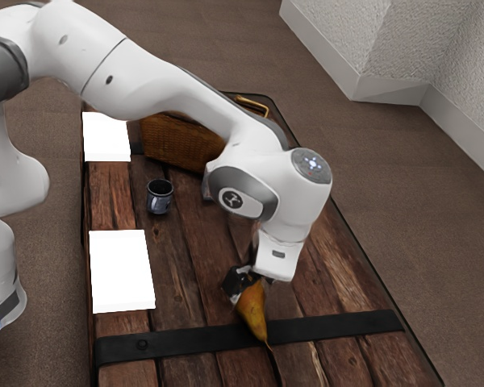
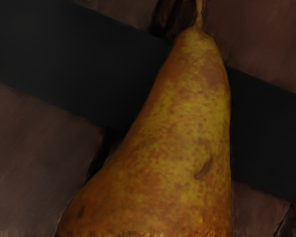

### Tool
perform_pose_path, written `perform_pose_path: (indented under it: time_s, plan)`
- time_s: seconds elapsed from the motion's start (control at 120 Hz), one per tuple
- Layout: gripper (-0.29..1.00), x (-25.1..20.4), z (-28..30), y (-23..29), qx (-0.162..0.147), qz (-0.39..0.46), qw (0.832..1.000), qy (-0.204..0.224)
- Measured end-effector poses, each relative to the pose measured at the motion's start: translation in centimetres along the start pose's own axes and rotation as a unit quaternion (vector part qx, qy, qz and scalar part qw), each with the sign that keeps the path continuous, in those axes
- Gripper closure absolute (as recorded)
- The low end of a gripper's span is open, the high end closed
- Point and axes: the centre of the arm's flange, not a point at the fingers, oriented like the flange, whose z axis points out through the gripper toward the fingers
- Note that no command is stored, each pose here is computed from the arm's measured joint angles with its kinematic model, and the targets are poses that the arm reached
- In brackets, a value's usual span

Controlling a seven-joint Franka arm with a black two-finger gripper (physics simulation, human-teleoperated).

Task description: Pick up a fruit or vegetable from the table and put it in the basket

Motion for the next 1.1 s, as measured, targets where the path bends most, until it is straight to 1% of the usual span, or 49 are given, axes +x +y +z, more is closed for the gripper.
perform_pose_path:
  time_s: [0.117, 0.375, 0.567, 0.917, 0.95, 1.05, 1.1]
  plan:
    - [0.00, -0.6, 0.5, -1.0, -0.003, -0.021, 1.000, -0.002]
    - [0.00, 0.7, 1.3, 0.2, -0.003, -0.021, 1.000, -0.009]
    - [0.00, 0.1, 2.0, -0.6, -0.008, -0.038, 0.999, -0.012]
    - [0.00, 0.2, 3.1, -0.4, -0.015, -0.048, 0.999, -0.015]
    - [0.02, 0.3, 3.2, -0.3, -0.015, -0.048, 0.999, -0.015]
    - [0.20, 0.1, 3.2, -0.6, -0.016, -0.053, 0.998, -0.016]
    - [0.25, -0.1, 3.1, -0.8, -0.016, -0.056, 0.998, -0.016]
